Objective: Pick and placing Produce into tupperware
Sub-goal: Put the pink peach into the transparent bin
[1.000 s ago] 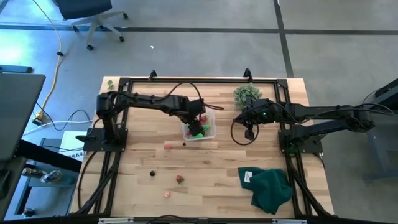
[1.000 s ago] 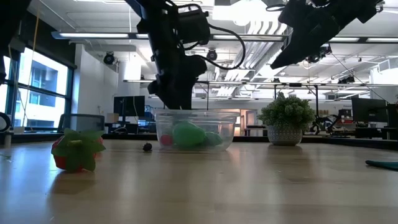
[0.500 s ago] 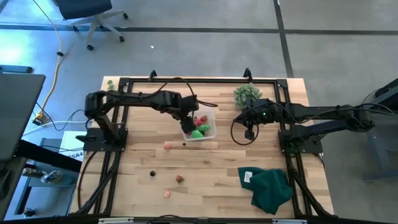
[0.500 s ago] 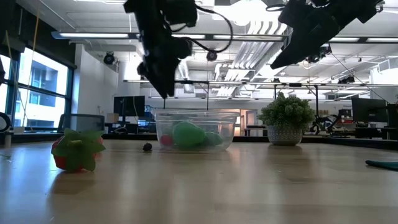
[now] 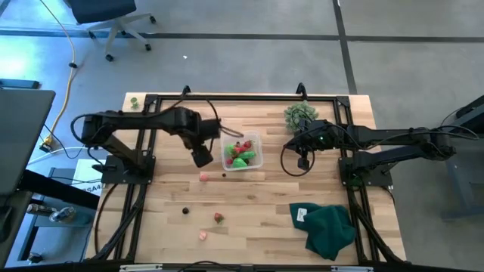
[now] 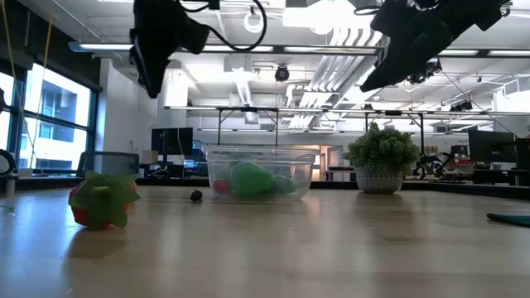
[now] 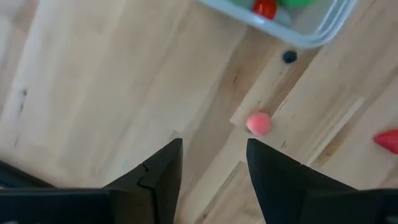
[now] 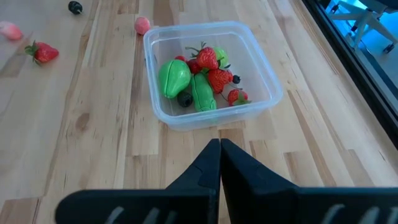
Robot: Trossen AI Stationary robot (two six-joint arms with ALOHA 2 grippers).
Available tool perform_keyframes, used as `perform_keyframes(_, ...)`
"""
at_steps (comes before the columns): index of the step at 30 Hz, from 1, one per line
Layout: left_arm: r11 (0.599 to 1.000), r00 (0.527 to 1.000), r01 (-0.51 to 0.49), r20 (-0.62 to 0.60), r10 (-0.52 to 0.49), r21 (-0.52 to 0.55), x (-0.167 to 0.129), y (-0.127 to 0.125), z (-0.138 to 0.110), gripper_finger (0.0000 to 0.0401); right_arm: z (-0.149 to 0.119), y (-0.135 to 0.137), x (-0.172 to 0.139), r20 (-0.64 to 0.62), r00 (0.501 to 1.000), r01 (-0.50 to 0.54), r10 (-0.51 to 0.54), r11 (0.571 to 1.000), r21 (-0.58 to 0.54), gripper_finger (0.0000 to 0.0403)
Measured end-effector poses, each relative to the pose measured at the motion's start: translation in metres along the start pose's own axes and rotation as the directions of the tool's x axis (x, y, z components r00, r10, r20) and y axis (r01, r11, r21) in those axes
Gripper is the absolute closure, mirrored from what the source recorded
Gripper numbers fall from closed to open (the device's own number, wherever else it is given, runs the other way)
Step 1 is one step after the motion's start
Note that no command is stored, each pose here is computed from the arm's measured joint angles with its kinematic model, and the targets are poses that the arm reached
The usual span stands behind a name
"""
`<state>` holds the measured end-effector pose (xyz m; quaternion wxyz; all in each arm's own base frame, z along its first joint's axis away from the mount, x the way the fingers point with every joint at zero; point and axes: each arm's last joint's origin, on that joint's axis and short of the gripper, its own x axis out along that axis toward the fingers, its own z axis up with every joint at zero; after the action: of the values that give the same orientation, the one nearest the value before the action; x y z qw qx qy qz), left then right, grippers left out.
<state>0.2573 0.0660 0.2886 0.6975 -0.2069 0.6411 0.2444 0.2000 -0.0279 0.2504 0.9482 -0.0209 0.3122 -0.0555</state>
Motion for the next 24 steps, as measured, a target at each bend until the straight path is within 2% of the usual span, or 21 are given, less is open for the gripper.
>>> perform_keyframes(3, 1.000, 1.000, -0.018, -0.025, 0.018, -0.008, 0.017, -0.011, -0.005, 0.0225, 0.000, 0.000, 0.000, 0.000, 1.000, 0.000, 0.000, 1.000, 0.000, 0.0401)
perform_keyframes(9, 0.999, 1.000, 0.019, 0.010, -0.019, 0.034, 0.053, -0.027, -0.013, 0.0209, 0.000, 0.000, 0.000, 0.000, 1.000, 0.000, 0.000, 1.000, 0.000, 0.0401)
perform_keyframes(19, 0.993, 0.996, 0.090, -0.003, -0.090, 0.079, 0.092, -0.039, -0.032, 0.0201, 0.000, 0.000, 0.000, 0.000, 1.000, 0.000, 0.000, 1.000, 0.000, 0.0401)
perform_keyframes(24, 0.990, 0.993, 0.114, 0.010, -0.115, 0.085, 0.102, -0.045, -0.039, 0.0201, 0.000, 0.000, 0.000, 0.000, 1.000, 0.000, 0.000, 1.000, 0.000, 0.0401)
